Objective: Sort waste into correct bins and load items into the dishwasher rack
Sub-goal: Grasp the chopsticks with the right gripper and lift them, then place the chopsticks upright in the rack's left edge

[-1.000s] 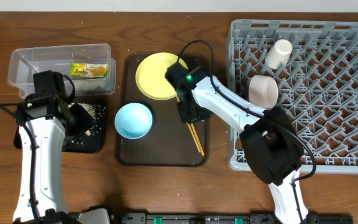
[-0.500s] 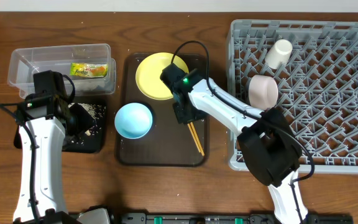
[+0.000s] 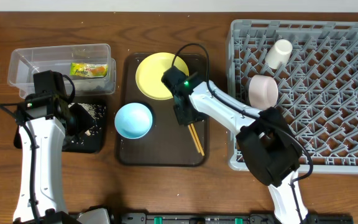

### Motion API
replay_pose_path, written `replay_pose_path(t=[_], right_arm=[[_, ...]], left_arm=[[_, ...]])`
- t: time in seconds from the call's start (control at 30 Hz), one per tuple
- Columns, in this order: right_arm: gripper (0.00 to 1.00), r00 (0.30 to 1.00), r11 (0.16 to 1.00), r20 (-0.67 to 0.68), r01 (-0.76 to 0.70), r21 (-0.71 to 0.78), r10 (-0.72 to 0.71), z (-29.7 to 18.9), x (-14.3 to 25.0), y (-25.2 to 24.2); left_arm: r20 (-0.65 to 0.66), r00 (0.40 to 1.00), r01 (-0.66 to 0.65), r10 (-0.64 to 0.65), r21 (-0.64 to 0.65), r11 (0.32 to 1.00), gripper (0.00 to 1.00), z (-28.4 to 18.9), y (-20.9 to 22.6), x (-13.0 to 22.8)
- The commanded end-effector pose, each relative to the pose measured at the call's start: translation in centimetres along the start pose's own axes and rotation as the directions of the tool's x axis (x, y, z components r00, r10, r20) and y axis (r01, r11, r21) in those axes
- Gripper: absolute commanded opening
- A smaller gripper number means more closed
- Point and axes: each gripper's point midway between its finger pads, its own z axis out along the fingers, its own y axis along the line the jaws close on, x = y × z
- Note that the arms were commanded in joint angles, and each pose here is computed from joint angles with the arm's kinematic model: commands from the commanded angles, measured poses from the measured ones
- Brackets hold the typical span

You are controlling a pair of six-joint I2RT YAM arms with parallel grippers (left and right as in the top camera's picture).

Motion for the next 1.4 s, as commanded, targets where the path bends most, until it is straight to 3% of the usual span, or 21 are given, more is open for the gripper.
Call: replay_pose_path(t=[0.0, 0.13, 0.33, 0.4, 0.67, 1.03, 1.37], right_arm=[[0.27, 1.000, 1.000, 0.008, 0.017, 0.007, -0.017, 0.0, 0.5, 0.0], [0.27, 1.000, 1.000, -0.003, 0.018, 0.012, -0.018, 0.6, 1.0, -0.2], [0.05, 0.999, 1.000, -0.052, 0.007, -0.024, -0.008, 1.3, 2.4, 0.2], [0.01, 0.998, 0.998, -0.064, 0.005, -0.056, -0.008, 1.2, 2.5, 0.8], [0.01, 0.998, 0.997, -0.049, -0.029, -0.076, 0.025, -1.4, 1.8, -0.3], [0.01, 0.972, 0.980, 0.175, -0.135, -0.147, 0.160, -12.2, -0.8, -7.0], [0.01, 0.963, 0.962, 0.064, -0.267, 0.057, 0.264, -12.2, 3.5, -14.2]], left_arm=[[-0.007, 1.000, 0.015, -0.015, -0.007, 1.000, 0.64, 0.2, 0.2, 0.2], [-0.007, 1.000, 0.015, -0.015, -0.007, 1.000, 0.63, 0.2, 0.2, 0.2], [-0.007, 1.000, 0.015, -0.015, -0.007, 1.000, 0.63, 0.2, 0.2, 0.2], [-0.007, 1.000, 0.015, -0.015, -0.007, 1.000, 0.63, 0.2, 0.2, 0.2], [-0.008, 1.000, 0.015, -0.015, -0.007, 1.000, 0.64, 0.2, 0.2, 0.2], [-0.007, 1.000, 0.015, -0.015, -0.007, 1.000, 0.64, 0.2, 0.2, 0.2], [-0.007, 1.000, 0.015, -0.015, -0.007, 1.000, 0.64, 0.2, 0.2, 0.2]])
